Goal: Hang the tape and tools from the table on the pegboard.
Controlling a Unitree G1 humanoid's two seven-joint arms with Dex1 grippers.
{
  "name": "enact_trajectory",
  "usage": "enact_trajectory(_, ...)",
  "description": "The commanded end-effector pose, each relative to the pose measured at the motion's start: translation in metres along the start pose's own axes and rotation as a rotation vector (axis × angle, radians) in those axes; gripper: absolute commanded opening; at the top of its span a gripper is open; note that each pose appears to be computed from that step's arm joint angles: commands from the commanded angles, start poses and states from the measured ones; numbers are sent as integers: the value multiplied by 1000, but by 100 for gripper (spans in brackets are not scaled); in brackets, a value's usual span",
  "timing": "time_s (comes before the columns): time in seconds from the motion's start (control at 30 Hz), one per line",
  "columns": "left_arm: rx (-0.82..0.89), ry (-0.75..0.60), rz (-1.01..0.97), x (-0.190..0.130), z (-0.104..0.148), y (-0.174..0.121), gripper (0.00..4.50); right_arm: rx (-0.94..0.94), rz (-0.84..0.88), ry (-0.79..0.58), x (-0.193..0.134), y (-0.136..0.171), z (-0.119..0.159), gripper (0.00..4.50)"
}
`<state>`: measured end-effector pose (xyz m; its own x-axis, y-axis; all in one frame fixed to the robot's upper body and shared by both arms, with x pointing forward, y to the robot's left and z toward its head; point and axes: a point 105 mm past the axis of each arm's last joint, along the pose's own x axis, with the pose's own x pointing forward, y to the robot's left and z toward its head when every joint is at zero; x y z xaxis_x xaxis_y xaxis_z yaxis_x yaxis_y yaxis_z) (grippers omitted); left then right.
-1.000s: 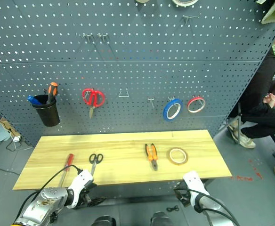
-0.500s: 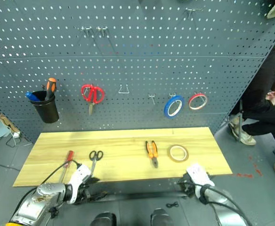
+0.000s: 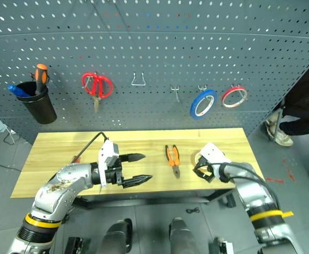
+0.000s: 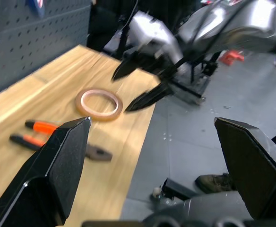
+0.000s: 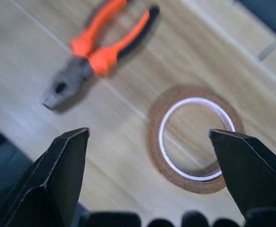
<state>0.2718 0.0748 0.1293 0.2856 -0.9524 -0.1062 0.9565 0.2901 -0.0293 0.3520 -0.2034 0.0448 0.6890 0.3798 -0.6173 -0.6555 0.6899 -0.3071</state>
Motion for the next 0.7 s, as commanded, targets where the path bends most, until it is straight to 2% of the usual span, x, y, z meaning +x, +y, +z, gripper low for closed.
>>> enact_trajectory(0.03,38,-38,-57,0,12,-3,445,-8,7,35,8,-13,0,450)
enact_trajectory(0.47,63,-10,-104,-12,15,1,445,30,60,165,35,-21,-21,450)
enact_trajectory(0.57,61,-34,-111,-12,20,-4,450,53,75,172,36,-19,-23,375)
enact_trajectory(0.7,56,-68,-108,-10,29,-7,450,58,91,171,36,-14,-25,237)
